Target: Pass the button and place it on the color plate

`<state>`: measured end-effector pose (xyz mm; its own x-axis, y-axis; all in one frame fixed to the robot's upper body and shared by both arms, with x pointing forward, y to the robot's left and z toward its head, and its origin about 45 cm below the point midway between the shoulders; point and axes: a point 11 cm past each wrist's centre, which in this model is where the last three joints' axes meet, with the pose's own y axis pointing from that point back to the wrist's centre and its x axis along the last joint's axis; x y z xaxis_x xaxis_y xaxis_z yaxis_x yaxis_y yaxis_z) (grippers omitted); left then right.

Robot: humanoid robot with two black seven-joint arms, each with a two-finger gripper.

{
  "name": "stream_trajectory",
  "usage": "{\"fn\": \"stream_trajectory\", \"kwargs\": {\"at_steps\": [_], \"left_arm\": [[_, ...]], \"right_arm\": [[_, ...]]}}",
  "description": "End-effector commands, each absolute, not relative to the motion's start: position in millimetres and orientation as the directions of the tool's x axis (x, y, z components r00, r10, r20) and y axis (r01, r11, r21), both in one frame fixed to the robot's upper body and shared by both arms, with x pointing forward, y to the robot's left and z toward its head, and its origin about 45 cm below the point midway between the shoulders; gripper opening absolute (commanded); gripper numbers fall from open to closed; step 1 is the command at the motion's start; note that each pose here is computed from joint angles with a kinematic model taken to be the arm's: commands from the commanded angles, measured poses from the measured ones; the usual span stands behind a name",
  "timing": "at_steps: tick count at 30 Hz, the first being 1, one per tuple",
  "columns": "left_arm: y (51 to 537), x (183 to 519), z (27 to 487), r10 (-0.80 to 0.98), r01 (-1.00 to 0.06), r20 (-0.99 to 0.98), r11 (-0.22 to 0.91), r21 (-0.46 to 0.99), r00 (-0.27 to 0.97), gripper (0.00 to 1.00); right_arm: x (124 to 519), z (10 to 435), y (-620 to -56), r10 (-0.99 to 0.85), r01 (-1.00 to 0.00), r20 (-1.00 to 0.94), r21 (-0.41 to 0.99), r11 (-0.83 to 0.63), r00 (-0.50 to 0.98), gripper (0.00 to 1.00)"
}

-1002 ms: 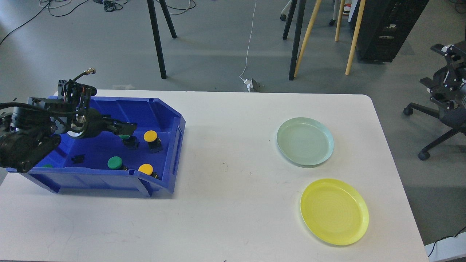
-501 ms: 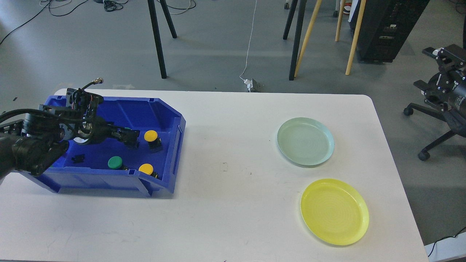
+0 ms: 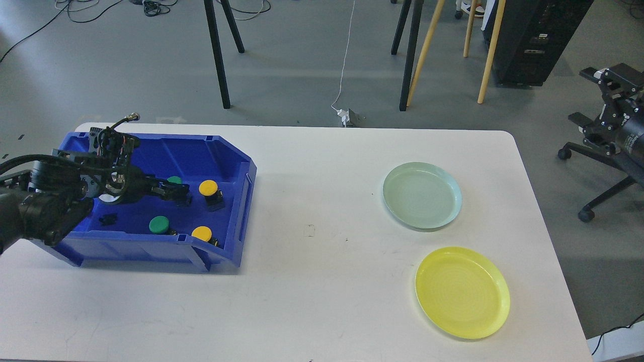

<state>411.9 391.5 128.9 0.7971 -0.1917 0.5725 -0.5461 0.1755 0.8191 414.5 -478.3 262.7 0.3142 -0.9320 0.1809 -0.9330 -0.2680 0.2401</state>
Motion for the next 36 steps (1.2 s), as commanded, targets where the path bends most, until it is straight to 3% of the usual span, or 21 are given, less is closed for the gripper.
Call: {"fn": "stream_trajectory", "kwargs": {"at_steps": [1,5,10,18,27,36], "left_arm": [[393,411,128,-0.192,-0.543,0.568,0.169,0.823,0.801,0.61],[394,411,128,-0.194,-0.544,0.568,0.164,0.823,0.800,0.44],[396,410,127,-0.191,-0.543,0.566,0.161,0.824,0.802,0.34],[394,411,136,-0.196,-0.542,0.575,0.199,0.816,0.794,0.33],[432,395,170,-0.192,-0.551,0.586,0.208,0.808,0.787,0.33],[443,379,233,-0.108,-0.617,0.670,0.303,0.726,0.735,0.33]], "right_arm": [[415,263,-478,-0.930,-0.932,0.187,0.242,-0.270,0.318,0.99],[415,264,-477,-0.926,-0.931,0.197,0.245,-0.271,0.322,0.99],[415,263,-479,-0.927,-0.933,0.201,0.245,-0.264,0.316,0.99],[418,259,-472,-0.926,-0.930,0.195,0.246,-0.272,0.322,0.99],[423,249,-459,-0.922,-0.926,0.201,0.255,-0.278,0.332,0.99],[434,251,-441,-0.918,-0.926,0.197,0.230,-0.299,0.345,0.99]]}}
